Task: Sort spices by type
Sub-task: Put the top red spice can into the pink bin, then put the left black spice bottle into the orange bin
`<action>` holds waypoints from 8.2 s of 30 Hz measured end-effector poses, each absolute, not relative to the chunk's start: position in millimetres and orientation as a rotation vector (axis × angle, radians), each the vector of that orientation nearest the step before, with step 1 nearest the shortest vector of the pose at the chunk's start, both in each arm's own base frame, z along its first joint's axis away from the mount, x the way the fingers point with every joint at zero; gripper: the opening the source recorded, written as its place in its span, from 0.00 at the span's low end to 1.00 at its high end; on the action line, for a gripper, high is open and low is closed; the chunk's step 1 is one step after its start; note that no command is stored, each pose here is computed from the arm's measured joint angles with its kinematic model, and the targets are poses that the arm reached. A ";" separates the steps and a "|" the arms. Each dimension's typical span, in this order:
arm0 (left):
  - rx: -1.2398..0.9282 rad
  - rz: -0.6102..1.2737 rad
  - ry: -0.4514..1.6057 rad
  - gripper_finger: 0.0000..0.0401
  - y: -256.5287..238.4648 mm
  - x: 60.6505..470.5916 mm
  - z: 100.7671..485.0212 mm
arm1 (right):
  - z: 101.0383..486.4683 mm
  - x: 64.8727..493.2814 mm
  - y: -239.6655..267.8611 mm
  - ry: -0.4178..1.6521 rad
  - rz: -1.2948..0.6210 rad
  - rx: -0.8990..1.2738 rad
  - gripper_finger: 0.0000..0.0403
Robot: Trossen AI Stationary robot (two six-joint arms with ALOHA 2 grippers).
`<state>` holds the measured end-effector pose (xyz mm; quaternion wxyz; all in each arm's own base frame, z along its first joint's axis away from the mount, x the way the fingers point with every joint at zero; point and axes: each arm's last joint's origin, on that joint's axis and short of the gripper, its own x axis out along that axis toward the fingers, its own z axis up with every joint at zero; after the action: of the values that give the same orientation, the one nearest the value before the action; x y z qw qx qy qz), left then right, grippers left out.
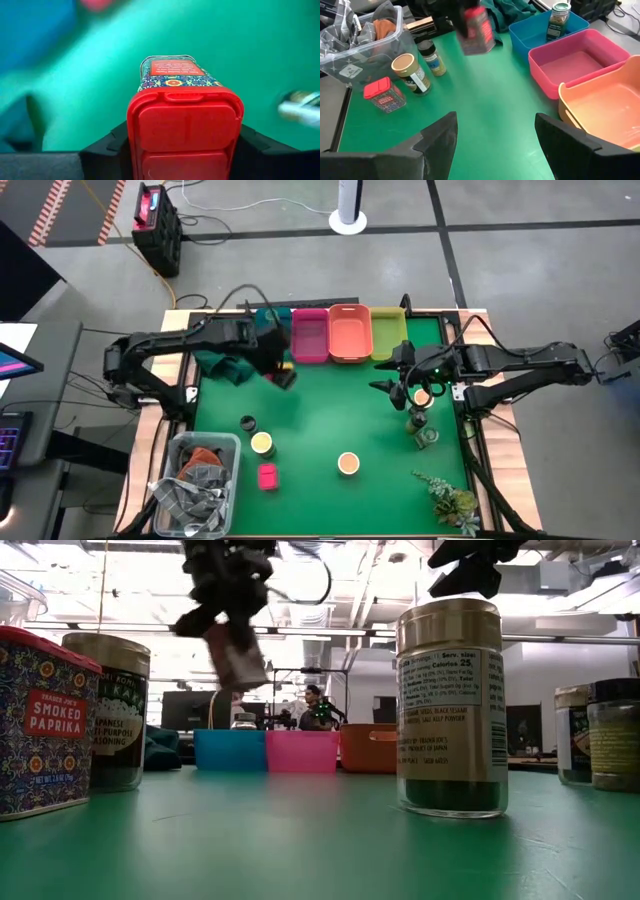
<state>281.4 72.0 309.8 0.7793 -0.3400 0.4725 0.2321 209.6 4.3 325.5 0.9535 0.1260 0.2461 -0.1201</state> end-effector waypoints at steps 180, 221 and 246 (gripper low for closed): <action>-1.106 0.827 1.273 0.55 -38.9 246.5 205.4 | 330.1 198.0 -9.1 0.501 -0.265 0.202 0.72; -0.806 0.585 0.901 0.47 166.9 329.9 327.0 | 321.6 192.6 -18.5 0.578 -0.363 0.333 0.72; -0.635 0.406 0.766 0.50 222.7 434.5 254.2 | 319.4 190.6 -23.5 0.578 -0.432 0.458 0.72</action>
<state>434.5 222.7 254.2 0.8590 -0.3025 0.3650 0.1935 190.6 -23.5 319.4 0.9101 0.2219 0.2805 -0.2094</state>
